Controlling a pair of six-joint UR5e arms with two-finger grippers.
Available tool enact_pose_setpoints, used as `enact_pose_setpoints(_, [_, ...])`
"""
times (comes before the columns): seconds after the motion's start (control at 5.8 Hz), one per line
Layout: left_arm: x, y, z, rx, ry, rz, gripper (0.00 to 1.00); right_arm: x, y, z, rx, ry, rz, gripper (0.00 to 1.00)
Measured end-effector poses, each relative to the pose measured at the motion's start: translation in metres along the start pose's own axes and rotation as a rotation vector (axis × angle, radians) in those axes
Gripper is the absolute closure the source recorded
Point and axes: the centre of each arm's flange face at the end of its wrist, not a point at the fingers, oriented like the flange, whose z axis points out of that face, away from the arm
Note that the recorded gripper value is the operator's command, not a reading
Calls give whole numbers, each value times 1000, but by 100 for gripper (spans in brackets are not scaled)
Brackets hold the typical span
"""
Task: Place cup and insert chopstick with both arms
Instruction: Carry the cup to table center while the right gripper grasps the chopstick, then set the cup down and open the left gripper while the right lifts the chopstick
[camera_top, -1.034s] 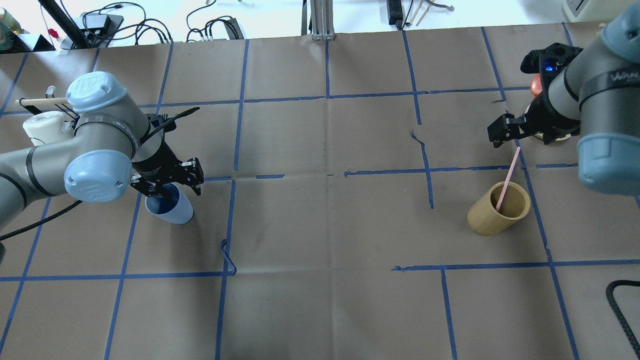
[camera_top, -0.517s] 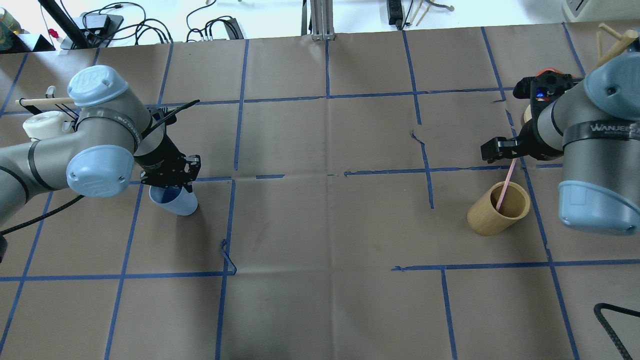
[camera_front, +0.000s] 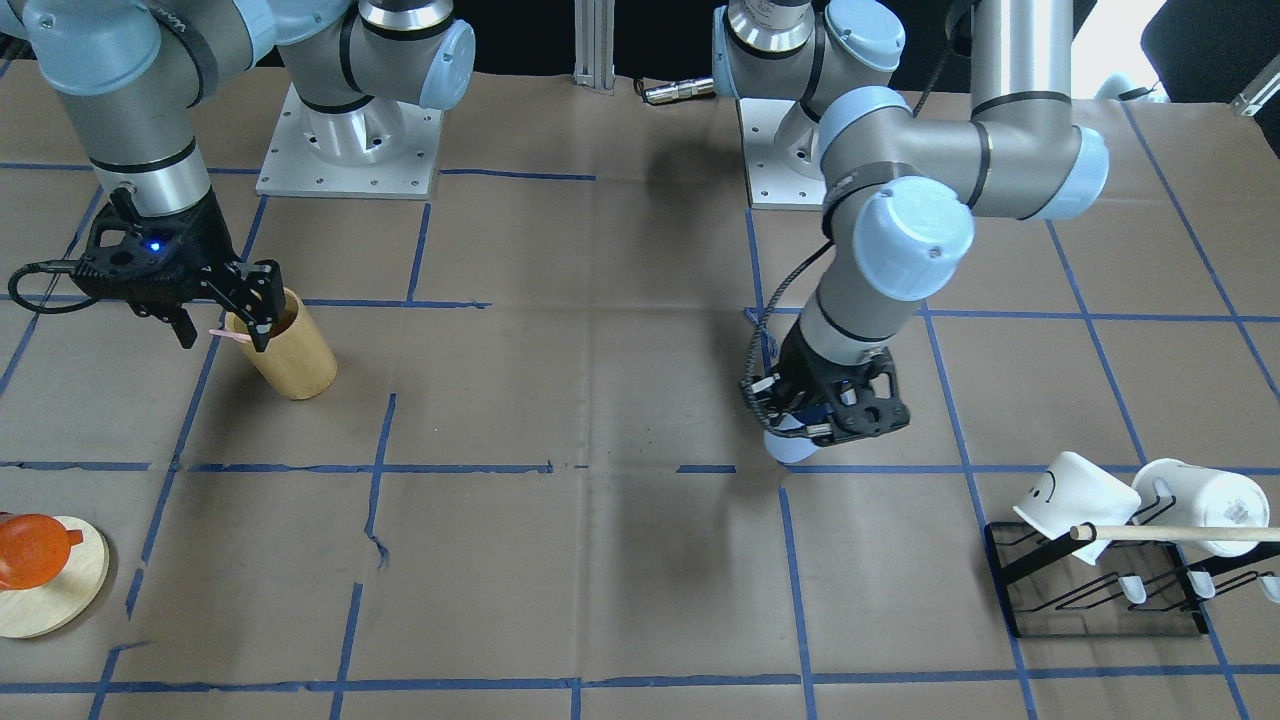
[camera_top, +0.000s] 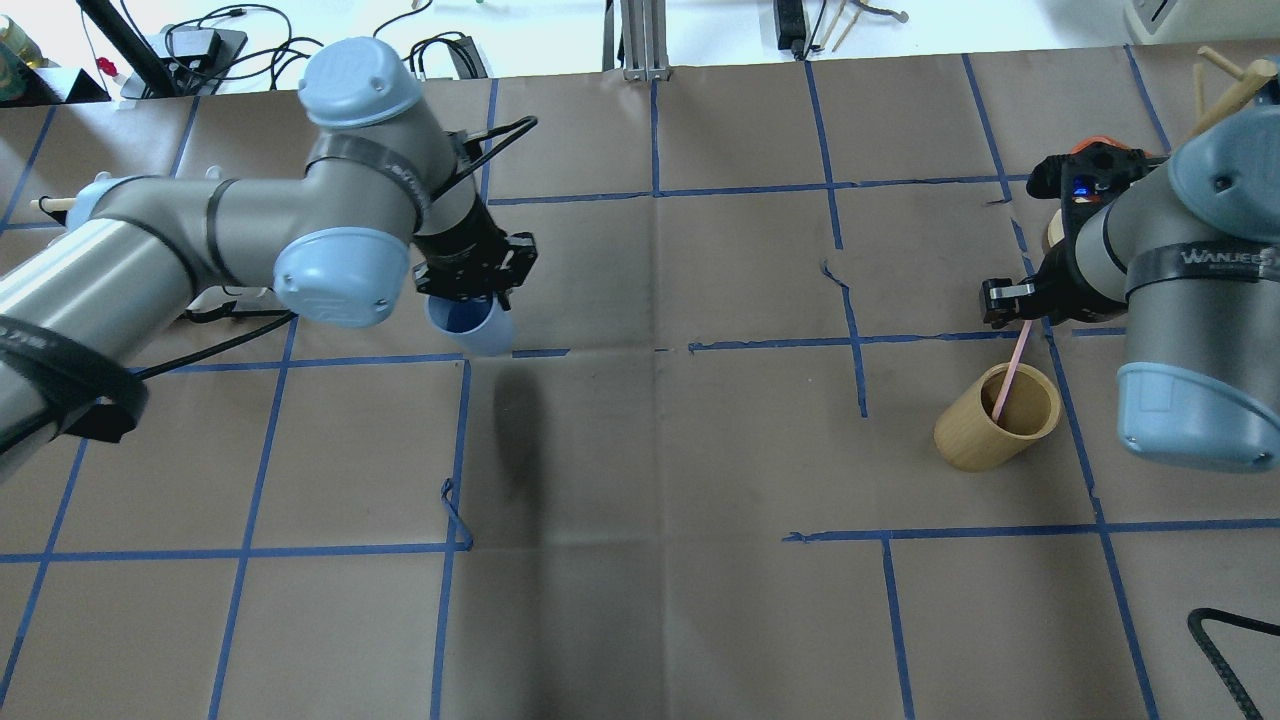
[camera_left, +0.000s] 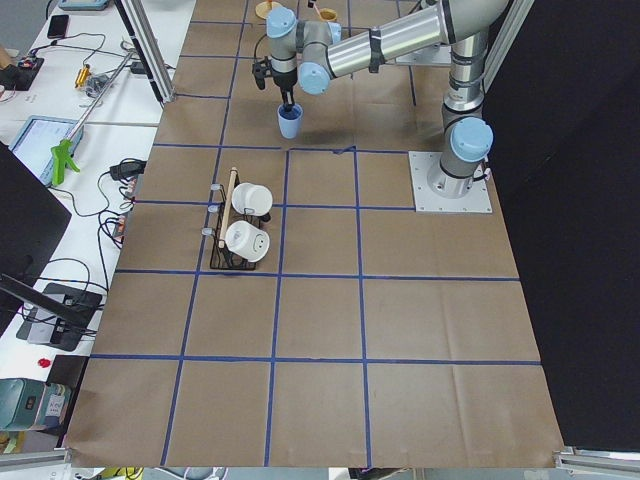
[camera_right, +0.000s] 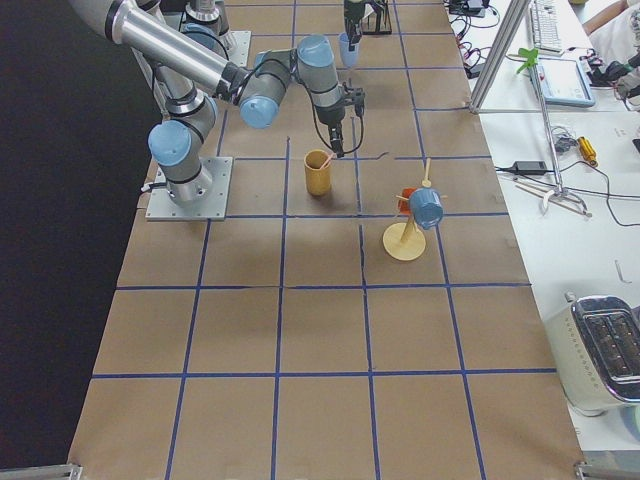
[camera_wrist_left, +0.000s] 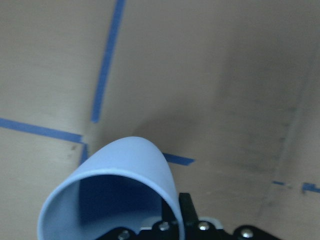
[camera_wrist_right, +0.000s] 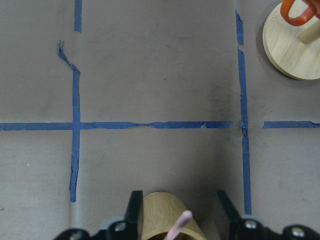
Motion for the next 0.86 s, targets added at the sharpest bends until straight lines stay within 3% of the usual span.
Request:
enact_pose_setpoints(0.34, [103, 23, 22, 14, 9, 66, 96, 0, 0, -3, 6, 3, -1, 90])
enact_pose_setpoints(0.52, [125, 34, 39, 4, 7, 97, 78, 0, -2, -7, 15, 5, 0, 91])
enact_pose_setpoints(0.69, [134, 41, 52, -12, 2, 113, 2, 1, -8, -19, 32, 8, 0, 91])
enact_pose_setpoints(0.86, [137, 46, 53, -14, 2, 122, 1, 3, -21, -39, 35, 6, -2, 91])
